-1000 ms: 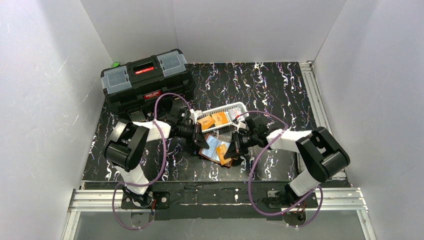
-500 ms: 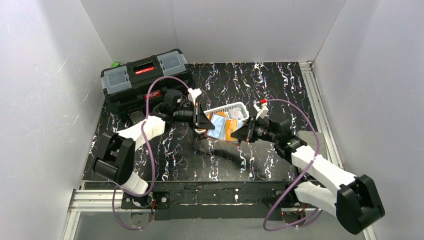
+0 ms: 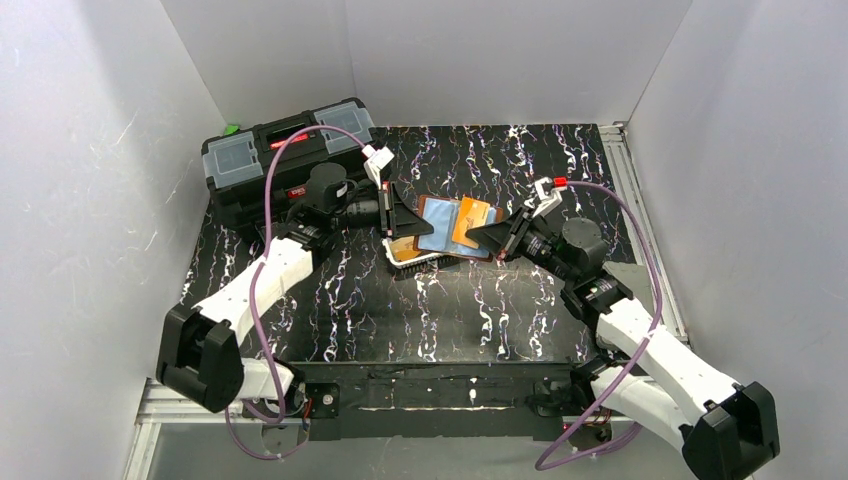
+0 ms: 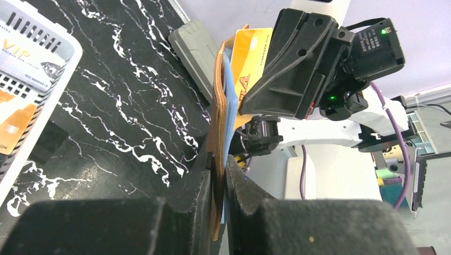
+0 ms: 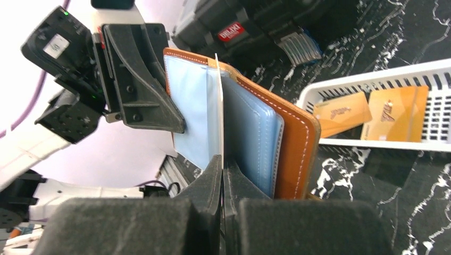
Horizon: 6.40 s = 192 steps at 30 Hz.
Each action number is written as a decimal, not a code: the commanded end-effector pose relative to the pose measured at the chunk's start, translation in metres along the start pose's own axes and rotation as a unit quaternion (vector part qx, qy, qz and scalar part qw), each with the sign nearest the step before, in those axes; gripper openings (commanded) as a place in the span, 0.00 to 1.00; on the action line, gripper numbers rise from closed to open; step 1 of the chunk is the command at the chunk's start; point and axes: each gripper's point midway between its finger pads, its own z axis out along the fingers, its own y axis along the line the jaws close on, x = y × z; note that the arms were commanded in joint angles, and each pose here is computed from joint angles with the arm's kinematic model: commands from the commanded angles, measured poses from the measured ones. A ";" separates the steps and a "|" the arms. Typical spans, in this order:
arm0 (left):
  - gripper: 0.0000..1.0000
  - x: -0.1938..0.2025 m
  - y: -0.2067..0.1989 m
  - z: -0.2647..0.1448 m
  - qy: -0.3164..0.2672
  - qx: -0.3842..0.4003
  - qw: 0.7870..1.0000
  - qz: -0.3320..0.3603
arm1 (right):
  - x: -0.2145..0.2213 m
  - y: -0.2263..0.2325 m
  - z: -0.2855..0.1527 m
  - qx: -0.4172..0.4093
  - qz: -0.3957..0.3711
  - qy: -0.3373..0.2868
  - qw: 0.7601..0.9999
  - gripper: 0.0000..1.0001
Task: Put the credit cards into the card holder
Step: Pick up the card holder from the center of the board, then insert the credit card into the card holder, then place the card holder at the center of the board.
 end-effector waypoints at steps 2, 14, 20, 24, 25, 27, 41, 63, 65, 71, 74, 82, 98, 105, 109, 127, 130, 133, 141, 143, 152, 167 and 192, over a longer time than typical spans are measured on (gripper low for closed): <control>0.05 -0.001 -0.045 -0.015 -0.009 0.044 0.998 0.034 | -0.034 0.022 -0.005 -0.025 0.004 -0.076 0.997 0.01; 0.05 -0.002 -0.048 -0.018 -0.036 0.042 0.998 0.036 | -0.033 0.037 0.006 -0.065 0.040 -0.075 0.994 0.01; 0.05 -0.005 -0.049 -0.019 -0.047 0.042 0.997 0.037 | -0.027 0.034 0.011 -0.064 0.047 -0.067 0.995 0.01; 0.05 -0.009 -0.052 -0.019 -0.054 0.045 0.997 0.039 | -0.021 0.032 0.013 -0.060 0.049 -0.060 0.995 0.01; 0.05 -0.009 -0.053 -0.019 -0.057 0.044 0.997 0.039 | -0.020 0.031 0.013 -0.059 0.050 -0.060 0.995 0.01; 0.05 -0.010 -0.054 -0.020 -0.059 0.045 0.996 0.039 | -0.019 0.030 0.013 -0.059 0.050 -0.059 0.995 0.01; 0.05 -0.020 -0.063 -0.022 -0.075 0.044 0.995 0.044 | -0.004 0.027 0.012 -0.064 0.053 -0.036 0.996 0.01; 0.05 -0.030 -0.078 -0.024 -0.084 0.066 0.992 0.061 | 0.019 0.035 0.021 -0.091 0.051 0.029 0.994 0.01; 0.05 -0.030 -0.082 -0.025 -0.083 0.074 0.992 0.067 | 0.021 0.037 0.024 -0.098 0.050 0.041 0.993 0.01; 0.05 -0.029 -0.088 -0.027 -0.080 0.086 0.990 0.074 | 0.022 0.042 0.025 -0.108 0.044 0.052 0.992 0.01; 0.06 -0.028 -0.089 -0.026 -0.078 0.089 0.990 0.072 | 0.020 0.047 0.027 -0.116 0.039 0.055 0.991 0.01; 0.09 -0.028 -0.093 -0.026 -0.079 0.095 0.990 0.069 | 0.014 0.062 0.040 -0.131 0.030 0.063 0.989 0.01; 0.06 -0.021 -0.081 -0.026 -0.079 0.074 0.993 0.048 | 0.024 0.055 0.038 -0.047 -0.036 0.117 0.991 0.60; 0.06 -0.020 -0.076 -0.027 -0.077 0.066 0.994 0.048 | 0.017 0.040 0.029 0.042 -0.070 0.139 0.987 0.71; 0.06 -0.021 -0.075 -0.028 -0.078 0.063 0.994 0.045 | 0.013 0.035 0.023 0.071 -0.081 0.138 0.985 0.70; 0.06 -0.021 -0.073 -0.029 -0.078 0.055 0.995 0.028 | 0.012 0.058 0.035 0.048 -0.124 0.148 0.980 0.69; 0.06 -0.019 -0.071 -0.029 -0.078 0.052 0.995 0.025 | 0.014 0.067 0.041 0.041 -0.135 0.153 0.978 0.69; 0.07 -0.018 -0.069 -0.028 -0.077 0.049 0.996 0.020 | 0.014 0.075 0.045 0.035 -0.148 0.155 0.976 0.69; 0.15 -0.010 -0.058 -0.027 -0.072 0.038 0.997 0.008 | 0.014 0.095 0.052 0.010 -0.161 0.162 0.973 0.68; 0.17 -0.007 -0.054 -0.026 -0.069 0.034 0.997 0.005 | 0.014 0.099 0.053 0.002 -0.162 0.162 0.973 0.68; 0.23 0.009 -0.035 -0.024 -0.055 0.019 0.998 0.010 | 0.011 0.122 0.052 -0.047 -0.163 0.152 0.974 0.67; 0.05 0.033 0.012 -0.027 -0.038 -0.041 0.998 -0.006 | 0.033 0.066 0.032 0.003 -0.116 0.173 0.978 0.71; 0.06 0.054 0.026 -0.025 -0.021 -0.002 1.000 0.008 | 0.049 -0.035 0.006 0.122 -0.043 0.188 0.974 0.65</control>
